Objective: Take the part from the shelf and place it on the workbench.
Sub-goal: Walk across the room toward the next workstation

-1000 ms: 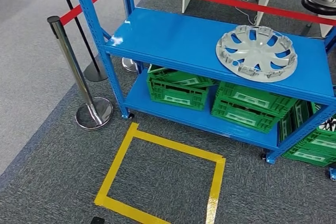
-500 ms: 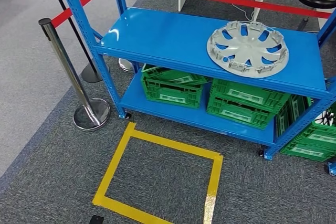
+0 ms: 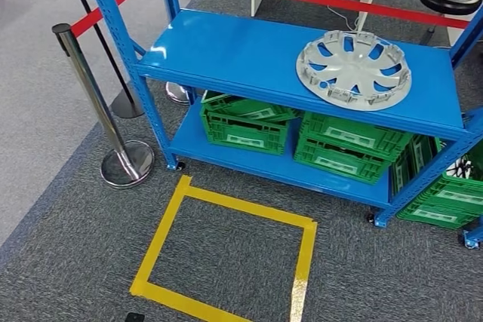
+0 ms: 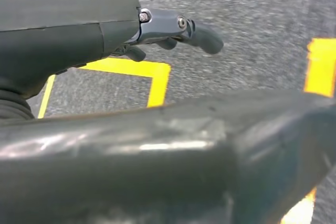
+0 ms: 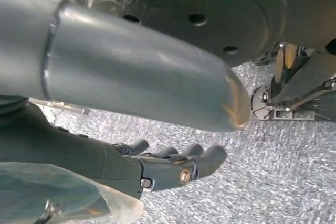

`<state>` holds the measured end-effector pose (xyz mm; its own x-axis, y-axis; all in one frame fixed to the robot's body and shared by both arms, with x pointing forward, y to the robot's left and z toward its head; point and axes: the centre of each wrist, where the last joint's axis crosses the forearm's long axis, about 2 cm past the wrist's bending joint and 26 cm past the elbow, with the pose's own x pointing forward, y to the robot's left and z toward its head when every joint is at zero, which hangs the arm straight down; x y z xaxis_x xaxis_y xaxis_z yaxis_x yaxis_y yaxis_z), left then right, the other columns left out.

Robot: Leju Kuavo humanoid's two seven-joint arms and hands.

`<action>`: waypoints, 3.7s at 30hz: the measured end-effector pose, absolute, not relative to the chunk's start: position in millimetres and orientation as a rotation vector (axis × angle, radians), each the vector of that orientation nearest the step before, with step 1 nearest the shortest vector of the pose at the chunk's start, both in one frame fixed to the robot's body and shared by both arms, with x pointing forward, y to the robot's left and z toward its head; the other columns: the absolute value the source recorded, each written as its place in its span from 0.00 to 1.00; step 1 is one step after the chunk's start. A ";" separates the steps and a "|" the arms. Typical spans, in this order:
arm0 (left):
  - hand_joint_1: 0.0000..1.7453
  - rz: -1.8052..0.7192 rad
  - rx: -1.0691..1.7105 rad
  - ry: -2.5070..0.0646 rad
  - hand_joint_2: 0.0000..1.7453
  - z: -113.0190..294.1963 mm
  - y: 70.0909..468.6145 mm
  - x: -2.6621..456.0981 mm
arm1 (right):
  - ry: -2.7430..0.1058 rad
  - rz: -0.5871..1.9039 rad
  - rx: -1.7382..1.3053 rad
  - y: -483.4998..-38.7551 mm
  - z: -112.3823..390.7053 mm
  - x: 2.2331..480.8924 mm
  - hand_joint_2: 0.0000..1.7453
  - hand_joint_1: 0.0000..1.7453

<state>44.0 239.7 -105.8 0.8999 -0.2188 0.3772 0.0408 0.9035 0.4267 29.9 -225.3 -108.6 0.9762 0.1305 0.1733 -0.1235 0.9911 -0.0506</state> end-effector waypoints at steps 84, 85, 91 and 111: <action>0.00 -0.157 0.402 -0.430 0.00 -105.9 238.6 44.2 | -0.178 0.144 -0.014 -232.7 -110.1 23.6 0.00 0.00; 0.00 -0.159 0.402 -0.430 0.00 -105.9 238.7 44.2 | -0.176 0.142 -0.014 -232.7 -110.1 23.0 0.00 0.00; 0.00 -0.163 0.394 -0.425 0.00 -105.9 237.8 44.0 | -0.170 0.139 -0.015 -232.7 -110.1 23.4 0.00 0.00; 0.00 -0.161 0.385 -0.429 0.00 -105.2 234.4 47.0 | -0.157 0.140 -0.017 -233.5 -110.3 21.3 0.00 0.00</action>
